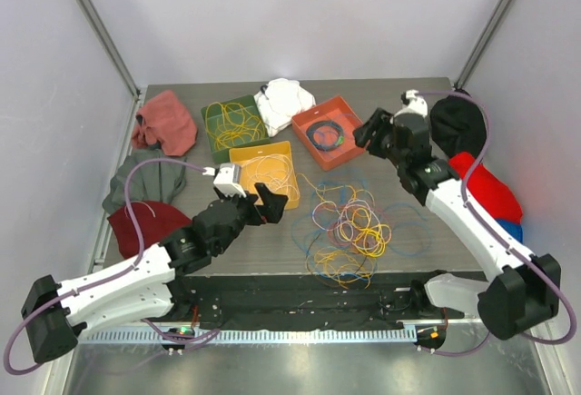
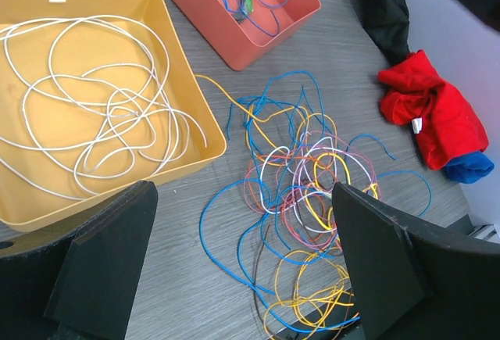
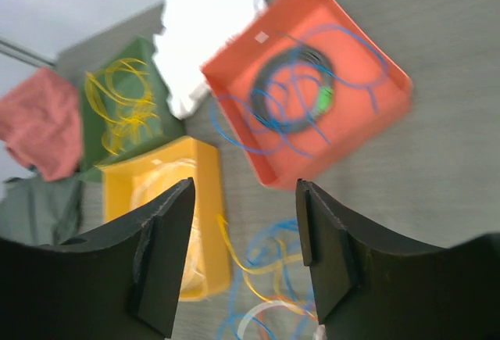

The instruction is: Untangle the cables

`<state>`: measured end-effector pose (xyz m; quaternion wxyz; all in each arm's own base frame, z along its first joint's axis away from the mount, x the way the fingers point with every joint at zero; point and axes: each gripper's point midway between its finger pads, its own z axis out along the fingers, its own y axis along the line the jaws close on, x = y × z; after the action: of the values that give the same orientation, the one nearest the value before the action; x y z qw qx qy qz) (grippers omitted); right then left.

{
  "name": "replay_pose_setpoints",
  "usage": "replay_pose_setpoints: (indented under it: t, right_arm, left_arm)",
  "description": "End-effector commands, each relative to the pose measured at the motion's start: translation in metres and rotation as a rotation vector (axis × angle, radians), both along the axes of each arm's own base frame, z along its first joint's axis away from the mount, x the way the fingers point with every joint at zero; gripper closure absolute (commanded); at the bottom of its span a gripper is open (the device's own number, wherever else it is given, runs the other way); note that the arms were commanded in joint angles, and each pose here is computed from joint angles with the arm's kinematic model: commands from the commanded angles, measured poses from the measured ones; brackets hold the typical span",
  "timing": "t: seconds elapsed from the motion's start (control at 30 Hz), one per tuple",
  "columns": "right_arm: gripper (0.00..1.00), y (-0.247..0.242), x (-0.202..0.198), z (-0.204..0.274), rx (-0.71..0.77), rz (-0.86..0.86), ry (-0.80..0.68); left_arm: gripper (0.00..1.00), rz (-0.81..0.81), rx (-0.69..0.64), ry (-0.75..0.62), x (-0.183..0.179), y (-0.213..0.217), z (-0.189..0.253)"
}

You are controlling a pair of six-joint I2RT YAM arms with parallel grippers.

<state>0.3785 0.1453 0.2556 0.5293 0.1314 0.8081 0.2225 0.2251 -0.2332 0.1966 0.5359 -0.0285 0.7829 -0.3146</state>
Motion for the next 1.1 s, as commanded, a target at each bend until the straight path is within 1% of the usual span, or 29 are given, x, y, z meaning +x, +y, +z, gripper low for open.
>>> replay_pose_setpoints:
  t: [0.0,0.07,0.1,0.17,0.4,0.6,0.7,0.73,0.8,0.83,0.93,0.97,1.03,1.07]
  right_arm:
    - [0.41,-0.028,-0.03,-0.071,-0.115,-0.066,0.141]
    - [0.42,-0.028,-0.039,-0.083,-0.104,-0.056,0.161]
    - [0.42,-0.029,-0.045,-0.099,-0.102,-0.054,0.188]
    - [0.43,-0.027,-0.049,-0.106,-0.096,-0.038,0.189]
    - [0.44,-0.037,-0.058,-0.154,-0.173,-0.052,0.296]
    - [0.45,-0.036,-0.046,-0.173,-0.193,-0.062,0.305]
    - [0.48,-0.034,-0.035,-0.178,-0.217,-0.061,0.321]
    - [0.49,-0.033,-0.034,-0.187,-0.228,-0.059,0.345]
    - [0.52,-0.032,-0.03,-0.188,-0.221,-0.067,0.343]
    - [0.53,-0.031,-0.027,-0.191,-0.218,-0.071,0.34]
    - [0.63,-0.033,-0.021,-0.194,-0.223,-0.094,0.339]
    - [0.72,-0.034,-0.02,-0.195,-0.229,-0.103,0.341]
    - [0.8,-0.038,-0.019,-0.194,-0.226,-0.131,0.337]
    - [0.86,-0.036,-0.013,-0.183,-0.206,-0.135,0.292]
  left_arm:
    - [0.0,-0.012,-0.057,-0.02,0.003,-0.01,0.012]
    - [0.0,-0.026,-0.056,-0.011,0.002,-0.014,0.01]
    - [0.0,-0.028,-0.057,-0.008,0.003,-0.015,0.01]
    - [0.0,-0.041,-0.06,0.002,0.002,-0.019,0.009]
    - [0.0,-0.043,-0.056,0.02,0.0,-0.019,0.004]
    - [0.0,-0.042,-0.058,0.029,0.0,-0.019,0.002]
    - [0.0,-0.044,-0.052,0.031,-0.001,-0.019,0.002]
    - [0.0,-0.042,-0.049,0.03,-0.001,-0.018,0.002]
    - [0.0,-0.037,-0.044,0.03,-0.001,-0.016,0.001]
    - [0.0,-0.036,-0.043,0.029,-0.001,-0.016,0.001]
    - [0.0,-0.031,-0.038,0.027,-0.001,-0.014,0.0]
    - [0.0,-0.03,-0.038,0.025,0.0,-0.014,0.0]
    - [0.0,-0.031,-0.035,0.023,0.0,-0.014,0.0]
    - [0.0,-0.03,-0.034,0.021,0.0,-0.013,0.001]
